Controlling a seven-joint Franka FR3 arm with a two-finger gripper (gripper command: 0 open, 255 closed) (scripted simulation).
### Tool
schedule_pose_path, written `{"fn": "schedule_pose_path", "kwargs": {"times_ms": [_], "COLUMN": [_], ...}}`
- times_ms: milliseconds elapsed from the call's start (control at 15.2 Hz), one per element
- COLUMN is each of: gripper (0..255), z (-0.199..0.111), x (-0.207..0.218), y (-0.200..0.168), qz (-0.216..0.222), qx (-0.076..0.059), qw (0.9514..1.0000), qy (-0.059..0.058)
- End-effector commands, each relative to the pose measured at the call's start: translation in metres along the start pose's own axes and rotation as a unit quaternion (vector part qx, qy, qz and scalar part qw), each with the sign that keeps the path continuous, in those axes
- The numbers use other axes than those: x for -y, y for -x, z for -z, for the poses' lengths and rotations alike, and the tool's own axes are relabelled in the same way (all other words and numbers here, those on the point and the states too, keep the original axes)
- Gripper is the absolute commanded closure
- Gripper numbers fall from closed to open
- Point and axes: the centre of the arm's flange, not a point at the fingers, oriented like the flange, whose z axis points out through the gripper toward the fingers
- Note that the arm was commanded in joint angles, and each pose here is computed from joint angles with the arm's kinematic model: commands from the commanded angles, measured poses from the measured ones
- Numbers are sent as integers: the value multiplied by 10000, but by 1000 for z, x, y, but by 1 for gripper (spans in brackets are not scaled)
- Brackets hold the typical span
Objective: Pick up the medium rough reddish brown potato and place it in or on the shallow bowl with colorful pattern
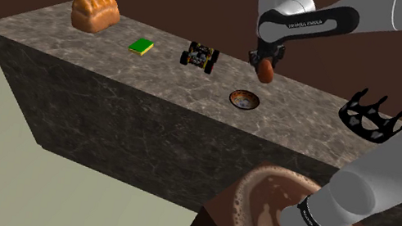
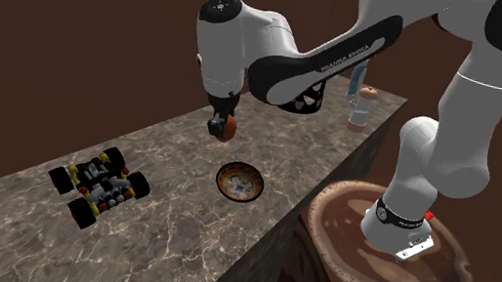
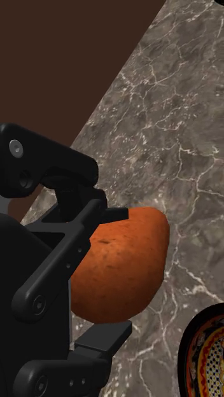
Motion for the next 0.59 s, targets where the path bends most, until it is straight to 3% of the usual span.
{"fn": "schedule_pose_path", "kwargs": {"times_ms": [0,528], "gripper": [255,255], "z": [10,56], "x": [11,66], "y": [19,107], "qz": [-2,-2], "qx": [0,0], "qw": [10000,10000], "qy": [2,2]}}
